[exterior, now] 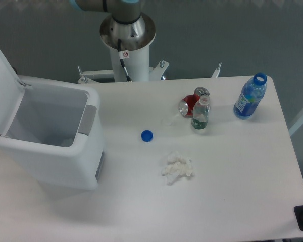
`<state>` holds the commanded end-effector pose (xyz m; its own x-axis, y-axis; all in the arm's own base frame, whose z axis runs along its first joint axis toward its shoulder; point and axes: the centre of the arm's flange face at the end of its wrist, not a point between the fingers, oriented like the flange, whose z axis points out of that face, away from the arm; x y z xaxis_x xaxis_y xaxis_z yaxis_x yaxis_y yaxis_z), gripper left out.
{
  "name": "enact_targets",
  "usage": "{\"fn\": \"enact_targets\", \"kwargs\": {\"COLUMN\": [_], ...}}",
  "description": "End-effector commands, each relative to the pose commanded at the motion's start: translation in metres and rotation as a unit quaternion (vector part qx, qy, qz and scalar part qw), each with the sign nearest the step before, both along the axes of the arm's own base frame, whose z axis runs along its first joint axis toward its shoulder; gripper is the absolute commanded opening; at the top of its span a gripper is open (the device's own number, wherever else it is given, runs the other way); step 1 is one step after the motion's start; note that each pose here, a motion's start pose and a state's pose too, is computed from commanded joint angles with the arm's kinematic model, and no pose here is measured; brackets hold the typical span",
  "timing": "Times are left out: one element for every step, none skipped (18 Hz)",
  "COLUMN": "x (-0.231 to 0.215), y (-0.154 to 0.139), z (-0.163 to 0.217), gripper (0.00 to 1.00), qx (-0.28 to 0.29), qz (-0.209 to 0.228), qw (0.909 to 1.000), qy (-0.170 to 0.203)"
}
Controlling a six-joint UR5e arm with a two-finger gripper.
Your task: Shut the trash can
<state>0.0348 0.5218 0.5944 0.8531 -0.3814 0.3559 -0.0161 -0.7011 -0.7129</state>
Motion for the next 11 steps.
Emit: {"fn": "enact_targets", "kwargs": {"x": [-0.001,-0.001,-0.002,-0.003,-0.005,-0.007,-0.01,-0.012,-0.014,-0.016,-0.02], "y": [-0.001,-0.001,-0.001,0.0,0.001,0.002,0.003,0.002,0.003,0.003,0.003], "z": [-0.003,-0.003,-0.004,-0.005,-0.007,-0.008,-0.01,-0.011,-0.011,-0.011,-0.01], "gripper": [1.0,1.0,1.0,1.0,1.0,1.0,1.0,1.0,1.0,1.0,1.0], "qx": [-0.002,-0.003,-0.003,-0.005,-0.008,-0.01,-0.015,-0.017,-0.017,-0.018,-0.017], "qz": [0.001,0.003,0.004,0.007,0.011,0.016,0.023,0.028,0.031,0.034,0.038], "qw": [1.0,1.0,0.9999,0.9999,0.9997,0.9995,0.999,0.9986,0.9984,0.9983,0.9981], "qy": [0.001,0.004,0.009,0.013,0.019,0.026,0.036,0.042,0.044,0.044,0.045]}}
